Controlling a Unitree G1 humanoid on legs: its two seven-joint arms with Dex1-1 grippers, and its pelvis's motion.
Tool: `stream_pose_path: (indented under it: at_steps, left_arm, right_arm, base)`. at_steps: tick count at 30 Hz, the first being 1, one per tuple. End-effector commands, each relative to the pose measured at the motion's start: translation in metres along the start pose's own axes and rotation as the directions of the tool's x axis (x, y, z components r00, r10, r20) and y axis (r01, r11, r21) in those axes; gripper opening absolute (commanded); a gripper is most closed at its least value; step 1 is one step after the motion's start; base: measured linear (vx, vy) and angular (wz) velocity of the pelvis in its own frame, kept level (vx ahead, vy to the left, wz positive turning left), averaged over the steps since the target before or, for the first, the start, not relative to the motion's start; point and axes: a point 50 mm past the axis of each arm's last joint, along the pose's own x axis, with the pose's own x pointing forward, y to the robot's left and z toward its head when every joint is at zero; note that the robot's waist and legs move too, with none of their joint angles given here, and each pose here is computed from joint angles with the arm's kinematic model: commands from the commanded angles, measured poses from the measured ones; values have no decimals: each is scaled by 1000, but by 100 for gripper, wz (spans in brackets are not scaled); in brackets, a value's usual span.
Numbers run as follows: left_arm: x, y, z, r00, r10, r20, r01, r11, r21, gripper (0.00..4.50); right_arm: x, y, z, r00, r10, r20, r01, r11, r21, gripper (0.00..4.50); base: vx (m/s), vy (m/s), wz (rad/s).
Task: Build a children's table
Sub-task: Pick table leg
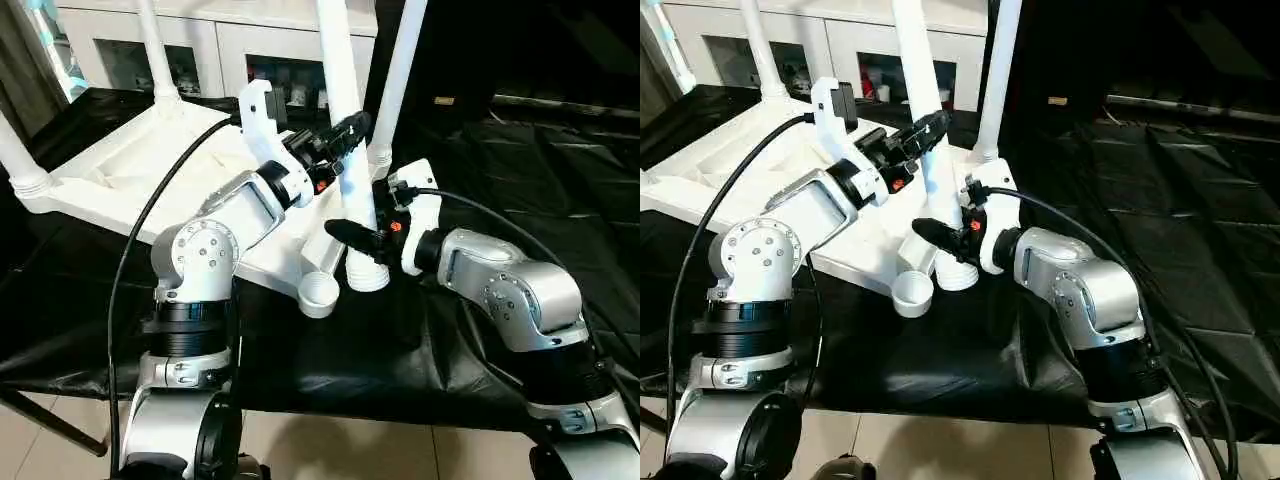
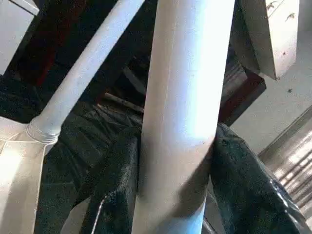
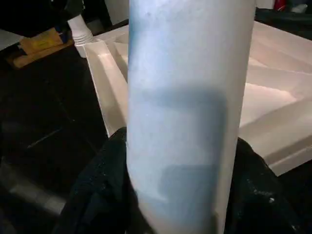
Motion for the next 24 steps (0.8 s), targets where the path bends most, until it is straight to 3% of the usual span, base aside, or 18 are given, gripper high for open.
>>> stream_pose_path:
  at_steps: [1, 5, 8, 16, 24]
  left_arm:
    - [7, -14, -5, 995, -82, -49, 83, 997, 13, 186]
    - [5, -11, 1, 993, -102, -55, 104, 994, 33, 186]
    - [2, -9, 4, 986, -143, -83, 147, 989, 36, 183]
    - [-3, -9, 22, 960, -269, -82, 266, 963, -45, 183]
    - [-5, -14, 25, 930, -356, -94, 348, 933, -89, 183]
  right_arm:
    - [-1, -1, 7, 999, 22, 46, -22, 1000, 11, 226]
    - [-10, -3, 14, 993, 100, 64, -103, 993, 52, 269]
    - [-21, -5, 18, 984, 173, 29, -174, 984, 47, 301]
    - [-51, -12, 33, 939, 344, 2, -342, 932, 122, 303]
    - [-56, -12, 35, 916, 402, -6, -395, 901, 178, 303]
  base:
    - [0, 0, 0]
    - [0, 0, 0]
    - [0, 0, 0]
    - [0, 0, 0]
    - [0, 0, 0]
